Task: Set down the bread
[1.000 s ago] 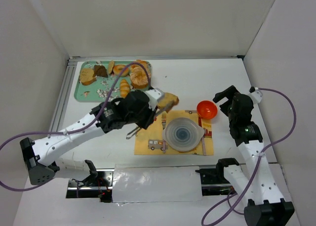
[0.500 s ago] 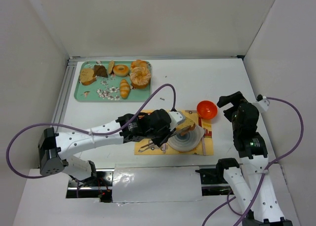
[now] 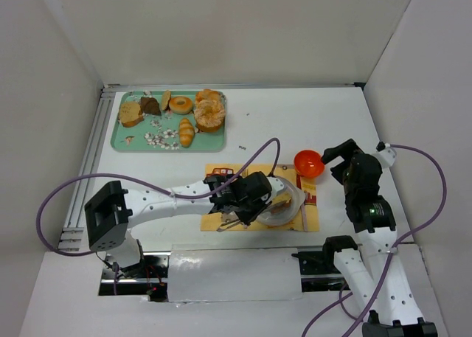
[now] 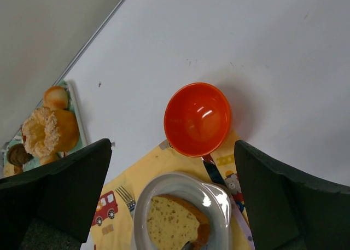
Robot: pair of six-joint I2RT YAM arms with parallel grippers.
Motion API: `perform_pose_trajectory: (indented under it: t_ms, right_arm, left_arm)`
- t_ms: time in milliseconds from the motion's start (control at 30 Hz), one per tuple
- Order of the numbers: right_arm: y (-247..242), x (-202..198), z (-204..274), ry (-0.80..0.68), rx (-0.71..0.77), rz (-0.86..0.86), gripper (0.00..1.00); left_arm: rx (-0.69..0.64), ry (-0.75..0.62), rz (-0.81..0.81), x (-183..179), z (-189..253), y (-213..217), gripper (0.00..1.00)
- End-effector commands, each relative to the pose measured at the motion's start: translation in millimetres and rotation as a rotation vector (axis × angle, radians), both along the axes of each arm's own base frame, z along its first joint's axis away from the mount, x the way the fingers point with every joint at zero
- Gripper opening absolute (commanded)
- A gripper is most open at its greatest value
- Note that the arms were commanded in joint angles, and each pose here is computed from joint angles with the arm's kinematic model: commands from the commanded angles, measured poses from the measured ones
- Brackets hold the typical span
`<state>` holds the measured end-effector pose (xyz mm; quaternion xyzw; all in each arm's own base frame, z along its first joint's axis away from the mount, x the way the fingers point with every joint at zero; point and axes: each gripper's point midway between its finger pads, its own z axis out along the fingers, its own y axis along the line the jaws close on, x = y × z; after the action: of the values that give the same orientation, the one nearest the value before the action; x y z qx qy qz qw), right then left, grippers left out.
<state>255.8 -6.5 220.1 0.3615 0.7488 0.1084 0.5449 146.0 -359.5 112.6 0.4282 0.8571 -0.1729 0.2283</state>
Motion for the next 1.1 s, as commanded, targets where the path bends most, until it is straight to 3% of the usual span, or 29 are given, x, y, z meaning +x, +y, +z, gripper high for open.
perform_pose_trajectory:
  t_ms: [0, 267, 767, 1067]
  right_arm:
    - [1.1, 1.3, -3.0, 0.005, -0.014, 0.010, 1.00]
    - [1.2, 2.5, -11.5, 0.023, -0.015, 0.010, 1.00]
    - [0.8, -3.1, -12.9, 0.022, -0.015, 0.010, 1.00]
    - [2.6, -3.3, -16.9, 0.029, -0.003, 0.015, 1.00]
  left_arm:
    - [-0.083, -0.006, -0.036, 0.5, 16.6, -23.9, 0.05]
    - [-0.089, 0.031, -0.048, -3.7, 15.3, -31.9, 0.10]
    - [-0.096, 0.003, -0.010, 2.4, 26.7, -29.6, 0.46]
    - [-0.147, -0.031, 0.021, 5.7, 52.5, -26.1, 0.49]
